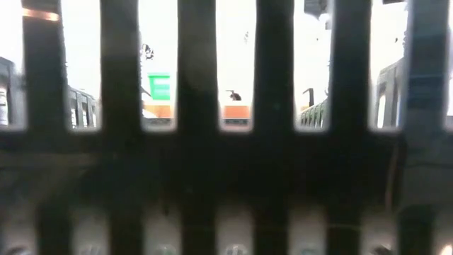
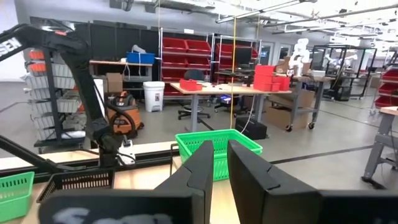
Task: Stack baskets on shelf by color
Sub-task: Stack the green bin on top of the green bins on the shelf
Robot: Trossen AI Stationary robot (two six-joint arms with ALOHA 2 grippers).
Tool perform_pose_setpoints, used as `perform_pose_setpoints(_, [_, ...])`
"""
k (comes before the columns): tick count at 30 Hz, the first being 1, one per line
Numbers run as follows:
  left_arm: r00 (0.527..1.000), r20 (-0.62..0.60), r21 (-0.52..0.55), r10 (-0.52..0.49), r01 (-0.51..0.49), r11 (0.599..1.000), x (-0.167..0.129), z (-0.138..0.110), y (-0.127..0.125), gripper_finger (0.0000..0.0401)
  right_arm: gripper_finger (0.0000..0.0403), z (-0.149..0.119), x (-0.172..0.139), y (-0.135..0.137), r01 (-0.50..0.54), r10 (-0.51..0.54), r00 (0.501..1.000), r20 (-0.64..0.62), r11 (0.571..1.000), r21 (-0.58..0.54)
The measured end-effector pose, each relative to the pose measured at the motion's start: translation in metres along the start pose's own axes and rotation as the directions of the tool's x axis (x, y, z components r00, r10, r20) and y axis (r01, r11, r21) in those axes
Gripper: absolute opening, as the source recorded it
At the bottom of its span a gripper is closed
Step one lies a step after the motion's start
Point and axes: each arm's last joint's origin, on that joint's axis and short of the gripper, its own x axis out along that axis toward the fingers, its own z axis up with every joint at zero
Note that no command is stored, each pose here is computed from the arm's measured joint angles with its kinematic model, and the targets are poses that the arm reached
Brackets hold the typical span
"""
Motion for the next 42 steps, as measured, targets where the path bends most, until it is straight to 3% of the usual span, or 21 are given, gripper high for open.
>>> perform_pose_setpoints(5, [0.999, -0.027, -0.016, 0.027, -0.028, 0.999, 0.003, -0.005, 0.002, 0.0072, 0.0043, 0.002, 0.0, 0.0, 0.001, -0.001, 1.0, 0.016, 1.0, 0.009])
perform_pose_setpoints(11, [0.999, -0.031, -0.035, -0.022, 0.021, 0.999, -0.023, -0.003, 0.003, 0.0072, 0.0043, 0.0, 0.002, 0.001, 0.0, 0.0, 1.0, 0.005, 1.0, 0.009])
perform_pose_setpoints(16, [0.999, -0.001, -0.046, 0.051, -0.051, 0.998, -0.044, 0.001, 0.011, 0.0072, 0.0043, -0.006, 0.007, 0.003, -0.002, 0.002, 1.0, -0.023, 1.0, 0.001])
perform_pose_setpoints(20, [0.992, 0.021, -0.017, 0.121, -0.12, 0.993, -0.035, -0.001, 0.015, 0.0076, 0.0043, -0.009, 0.009, 0.003, -0.002, 0.002, 1.0, -0.031, 1.0, -0.001])
perform_pose_setpoints(25, [0.991, 0.025, -0.034, 0.135, -0.134, 0.99, -0.027, -0.001, 0.015, 0.0123, 0.0043, -0.009, 0.01, 0.004, -0.002, 0.002, 1.0, -0.031, 1.0, -0.001])
perform_pose_setpoints(31, [0.985, 0.109, 0.027, 0.134, -0.138, 0.99, -0.027, -0.007, 0.016, 0.0212, 0.0043, -0.009, 0.01, 0.004, -0.002, 0.002, 0.999, -0.032, 1.0, -0.005])
perform_pose_setpoints(34, [0.981, 0.11, 0.034, 0.162, -0.166, 0.986, -0.018, -0.009, 0.019, 0.0233, 0.0043, -0.009, 0.01, 0.004, -0.003, 0.003, 0.999, -0.032, 1.0, -0.017])
perform_pose_setpoints(38, [0.971, 0.081, 0.079, 0.226, -0.232, 0.969, 0.001, -0.012, 0.025, 0.0222, 0.0043, -0.009, 0.009, 0.004, -0.003, 0.002, 1.0, -0.031, 1.0, -0.03])
perform_pose_setpoints(42, [0.966, 0.074, 0.124, 0.247, -0.255, 0.959, 0.008, -0.012, 0.026, 0.0181, 0.0043, -0.009, 0.009, 0.004, -0.003, 0.002, 1.0, -0.031, 1.0, -0.031])
